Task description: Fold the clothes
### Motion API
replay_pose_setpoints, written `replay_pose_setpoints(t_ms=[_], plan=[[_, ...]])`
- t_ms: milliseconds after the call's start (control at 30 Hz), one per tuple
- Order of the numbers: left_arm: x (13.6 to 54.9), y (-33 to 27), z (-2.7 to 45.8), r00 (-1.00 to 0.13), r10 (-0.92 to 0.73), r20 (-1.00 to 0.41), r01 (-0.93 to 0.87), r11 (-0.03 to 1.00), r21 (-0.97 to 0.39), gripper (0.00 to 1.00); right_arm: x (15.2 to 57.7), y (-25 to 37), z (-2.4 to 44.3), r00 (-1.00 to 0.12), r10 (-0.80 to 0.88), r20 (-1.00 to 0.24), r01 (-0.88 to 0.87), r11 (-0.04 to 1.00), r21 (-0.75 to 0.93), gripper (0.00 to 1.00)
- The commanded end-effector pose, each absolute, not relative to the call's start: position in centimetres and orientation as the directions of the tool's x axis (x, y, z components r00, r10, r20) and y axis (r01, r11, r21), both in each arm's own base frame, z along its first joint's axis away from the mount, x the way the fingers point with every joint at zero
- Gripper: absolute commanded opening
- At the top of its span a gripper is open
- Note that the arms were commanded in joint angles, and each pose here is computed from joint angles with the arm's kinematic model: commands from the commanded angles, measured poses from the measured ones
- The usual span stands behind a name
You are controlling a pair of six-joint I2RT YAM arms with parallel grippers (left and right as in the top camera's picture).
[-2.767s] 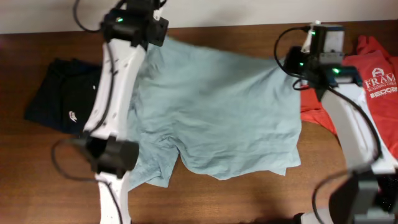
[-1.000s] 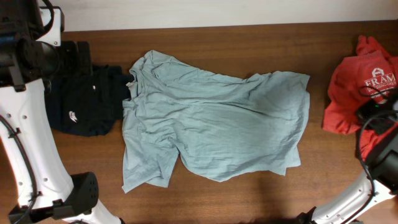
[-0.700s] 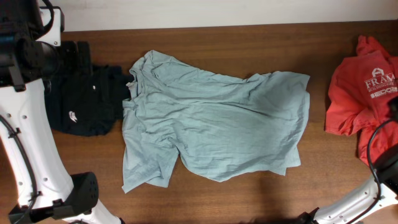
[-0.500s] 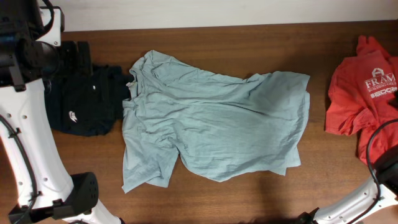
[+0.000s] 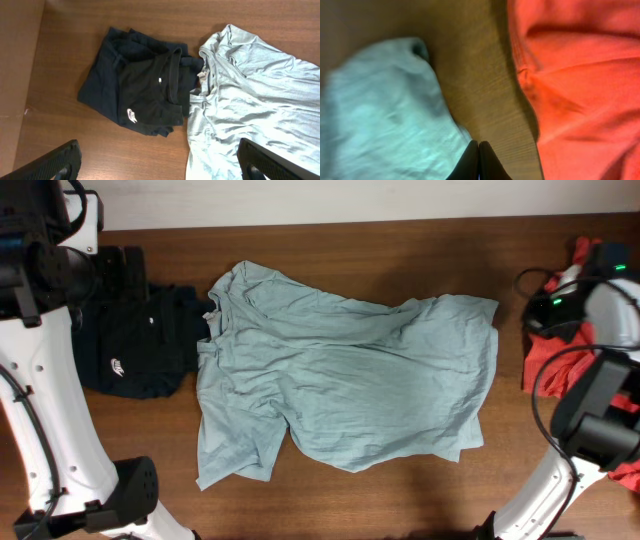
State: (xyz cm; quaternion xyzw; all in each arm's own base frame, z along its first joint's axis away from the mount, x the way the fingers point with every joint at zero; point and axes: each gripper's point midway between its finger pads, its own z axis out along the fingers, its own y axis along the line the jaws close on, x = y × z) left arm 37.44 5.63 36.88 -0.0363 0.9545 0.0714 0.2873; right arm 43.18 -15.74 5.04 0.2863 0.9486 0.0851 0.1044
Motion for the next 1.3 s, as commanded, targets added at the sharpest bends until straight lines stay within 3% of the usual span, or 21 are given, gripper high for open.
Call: replay_pose_setpoints(t_ms=[0,333,500,567,767,1033,1100,1200,1267], plan=[[36.8,5.5,38.0,-0.812,-0.041,-0.582,-0.121,0.988,0.099,0.99,40.6,-17.4,1.9,-0.806,0.577,-0.132,0.574,0.817,0.062,0.05],[36.3,5.4,38.6,-0.801,-0.040,-0.597,-0.123,0.988,0.098,0.99,35.2,-24.6,-0.3,-0.670,0.728,-0.141,0.741,0.669,-0.066,0.04],[36.0,5.4,39.0,-0.795,-0.040,-0.605,-0.124,0.988,0.098,0.99,30.6,-29.0,-0.1,-0.513,0.850,-0.120,0.858,0.504,-0.098,0.04],[36.0,5.4,39.1,-0.794,-0.039,-0.607,-0.124,0.987,0.098,0.99,29.7,-29.7,0.3,-0.465,0.880,-0.094,0.885,0.462,-0.060,0.04],[35.8,5.4,39.2,-0.791,-0.039,-0.611,-0.124,0.987,0.098,0.99,31.6,-29.3,4.9,-0.398,0.917,-0.018,0.883,0.388,0.265,0.04],[36.4,5.4,36.3,-0.846,-0.045,-0.531,-0.113,0.989,0.098,0.99,36.9,-23.4,18.0,-0.559,0.807,-0.190,0.539,0.528,0.656,0.09],[36.7,4.9,34.2,-0.880,-0.047,-0.472,-0.092,0.993,0.072,0.98,37.3,-21.4,20.3,-0.585,0.779,-0.228,0.486,0.561,0.670,0.10],[37.2,3.5,30.6,-0.926,-0.015,-0.378,-0.019,1.000,0.008,0.83,38.0,-17.6,21.8,-0.666,0.693,-0.278,0.407,0.649,0.642,0.09],[37.6,1.9,28.3,-0.943,0.030,-0.330,0.057,0.996,-0.071,0.79,38.2,-15.3,21.1,-0.717,0.647,-0.260,0.411,0.693,0.592,0.09]])
